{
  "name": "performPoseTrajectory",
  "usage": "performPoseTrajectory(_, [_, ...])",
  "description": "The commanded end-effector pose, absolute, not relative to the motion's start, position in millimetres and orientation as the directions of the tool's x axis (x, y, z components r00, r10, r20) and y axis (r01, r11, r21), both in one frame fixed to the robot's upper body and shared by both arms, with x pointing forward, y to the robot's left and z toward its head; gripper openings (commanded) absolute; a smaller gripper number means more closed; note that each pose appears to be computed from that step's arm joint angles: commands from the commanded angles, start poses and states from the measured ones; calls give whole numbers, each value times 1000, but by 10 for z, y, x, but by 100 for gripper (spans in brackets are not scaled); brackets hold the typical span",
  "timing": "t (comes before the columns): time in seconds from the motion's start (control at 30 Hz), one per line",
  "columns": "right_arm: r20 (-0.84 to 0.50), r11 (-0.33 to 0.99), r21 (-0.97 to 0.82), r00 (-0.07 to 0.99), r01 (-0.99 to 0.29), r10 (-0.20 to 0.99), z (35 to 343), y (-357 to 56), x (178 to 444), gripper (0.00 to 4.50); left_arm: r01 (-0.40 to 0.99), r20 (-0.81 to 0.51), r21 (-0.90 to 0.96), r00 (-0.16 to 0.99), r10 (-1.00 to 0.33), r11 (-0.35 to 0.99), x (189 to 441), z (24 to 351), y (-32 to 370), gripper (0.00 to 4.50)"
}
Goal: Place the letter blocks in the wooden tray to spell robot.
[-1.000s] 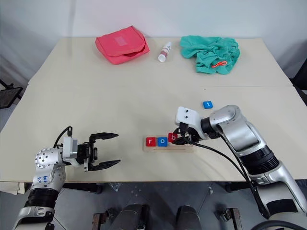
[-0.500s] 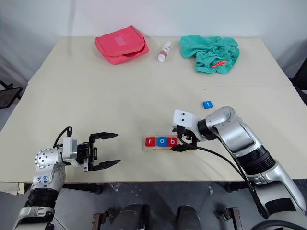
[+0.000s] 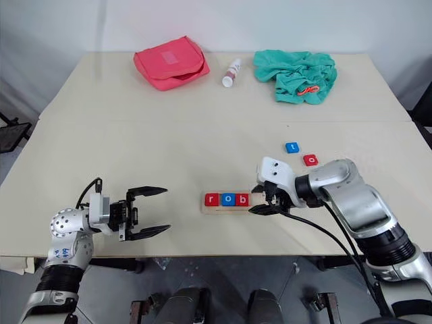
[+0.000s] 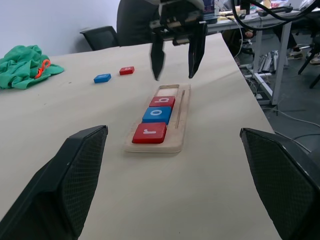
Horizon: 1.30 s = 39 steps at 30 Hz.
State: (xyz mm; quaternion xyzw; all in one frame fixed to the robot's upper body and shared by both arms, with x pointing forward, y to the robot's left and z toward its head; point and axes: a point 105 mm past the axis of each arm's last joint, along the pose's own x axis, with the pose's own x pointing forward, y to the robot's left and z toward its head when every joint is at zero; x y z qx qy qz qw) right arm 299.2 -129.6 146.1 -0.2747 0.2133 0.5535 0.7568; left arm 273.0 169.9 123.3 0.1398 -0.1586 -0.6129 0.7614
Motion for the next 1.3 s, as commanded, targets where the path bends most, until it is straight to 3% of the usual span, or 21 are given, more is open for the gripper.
performPoseTrajectory(0.03, [-599, 276, -220, 353, -936, 719, 1515, -1329, 3043, 133, 879, 69, 437, 180, -981, 192, 2733, 1281, 1679, 450])
performPoseTrajectory(0.17, [-598, 293, -218, 365, -931, 714, 1453, -1331, 3078, 2, 877, 70, 440, 178, -981, 191, 2740, 1293, 1677, 450])
performPoseTrajectory(0.97, [-541, 300, -200, 361, -933, 760, 1337, -1088, 3229, 2, 871, 70, 443, 204, -976, 214, 2697, 1313, 1706, 450])
performPoseTrajectory(1.17, [-506, 315, -253, 403, -915, 763, 1561, -1234, 3171, 2, 873, 69, 442, 198, -978, 208, 2752, 1318, 1694, 450])
performPoseTrajectory(1.3, [-422, 426, -260, 499, -866, 757, 1722, -1428, 3153, 18, 875, 69, 439, 191, -979, 202, 2783, 1313, 1684, 450])
